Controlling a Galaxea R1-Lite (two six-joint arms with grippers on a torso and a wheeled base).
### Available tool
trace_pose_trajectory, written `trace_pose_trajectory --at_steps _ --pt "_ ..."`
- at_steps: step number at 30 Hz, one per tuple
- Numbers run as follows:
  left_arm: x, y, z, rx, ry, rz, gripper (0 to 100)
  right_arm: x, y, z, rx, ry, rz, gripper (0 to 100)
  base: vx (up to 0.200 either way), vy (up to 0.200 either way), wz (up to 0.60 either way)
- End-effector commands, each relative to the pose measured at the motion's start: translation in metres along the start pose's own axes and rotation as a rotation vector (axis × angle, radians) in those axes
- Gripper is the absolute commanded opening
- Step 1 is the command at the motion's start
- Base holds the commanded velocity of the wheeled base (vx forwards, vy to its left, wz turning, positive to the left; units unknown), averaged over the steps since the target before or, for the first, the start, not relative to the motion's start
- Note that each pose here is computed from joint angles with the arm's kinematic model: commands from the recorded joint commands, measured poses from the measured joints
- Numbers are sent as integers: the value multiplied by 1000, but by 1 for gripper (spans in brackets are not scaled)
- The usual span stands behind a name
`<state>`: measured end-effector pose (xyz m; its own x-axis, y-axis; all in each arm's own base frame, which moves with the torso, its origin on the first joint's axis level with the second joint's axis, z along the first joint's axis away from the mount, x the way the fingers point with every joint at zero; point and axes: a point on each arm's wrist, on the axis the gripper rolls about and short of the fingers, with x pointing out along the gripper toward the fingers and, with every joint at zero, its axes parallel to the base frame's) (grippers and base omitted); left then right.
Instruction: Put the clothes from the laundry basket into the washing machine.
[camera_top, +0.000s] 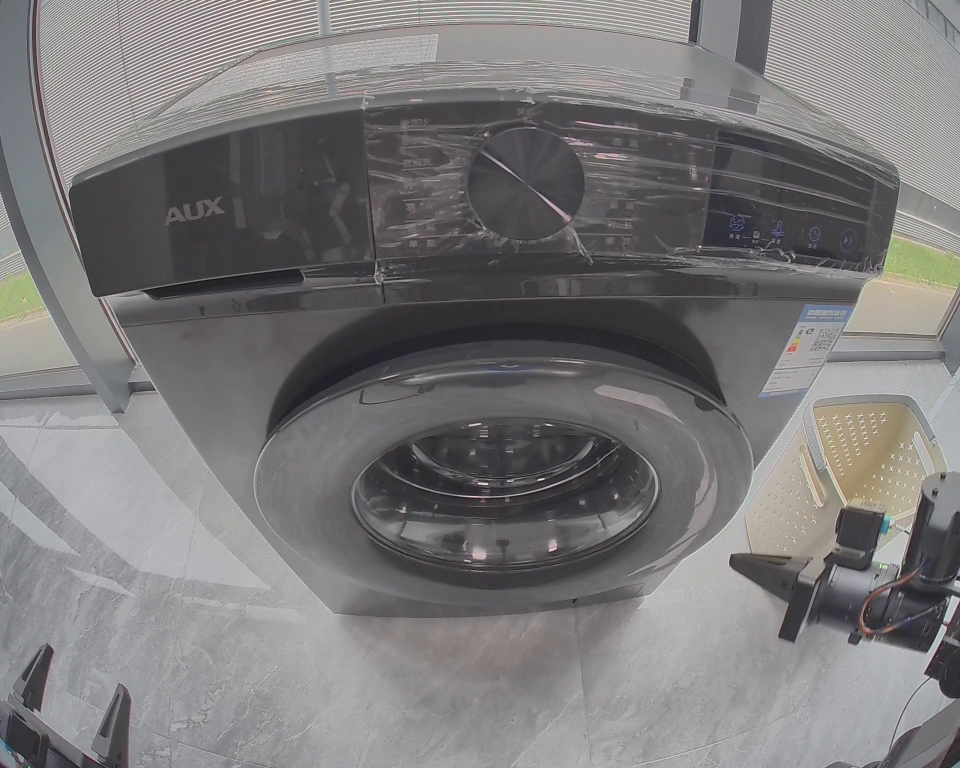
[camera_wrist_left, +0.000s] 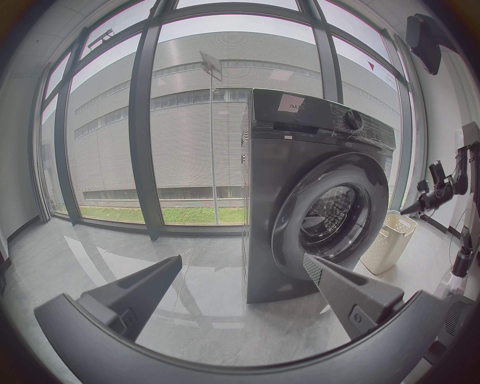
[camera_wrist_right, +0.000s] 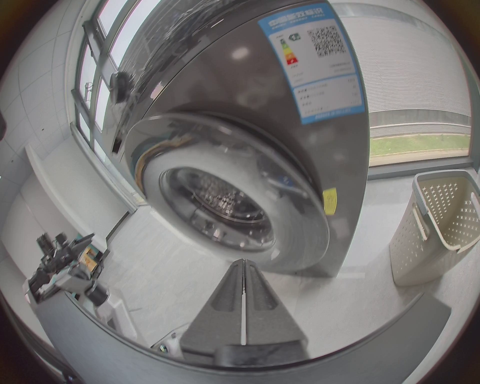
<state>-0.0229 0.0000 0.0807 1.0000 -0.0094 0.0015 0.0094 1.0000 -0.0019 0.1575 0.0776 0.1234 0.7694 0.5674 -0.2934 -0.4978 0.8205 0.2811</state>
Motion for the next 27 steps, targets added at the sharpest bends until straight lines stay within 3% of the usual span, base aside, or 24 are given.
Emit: trace_pose_trajectory --at_steps 1,6,14,19,27 --pt "0 0 -5 -1 0 0 100 -11 10 -19 -15 66 82 0 0 0 0" --pt "0 0 -5 -3 0 0 100 -9 14 -13 -30 41 113 0 0 0 0" --pt "0 0 -5 -3 1 0 100 -2 16 6 -40 -84 131 0 200 0 0" --pt "0 0 -5 2 1 -3 100 11 14 7 -45 -109 128 0 160 0 0" --pt "0 0 -5 -7 1 -1 100 37 11 18 -50 -225 52 0 0 0 0"
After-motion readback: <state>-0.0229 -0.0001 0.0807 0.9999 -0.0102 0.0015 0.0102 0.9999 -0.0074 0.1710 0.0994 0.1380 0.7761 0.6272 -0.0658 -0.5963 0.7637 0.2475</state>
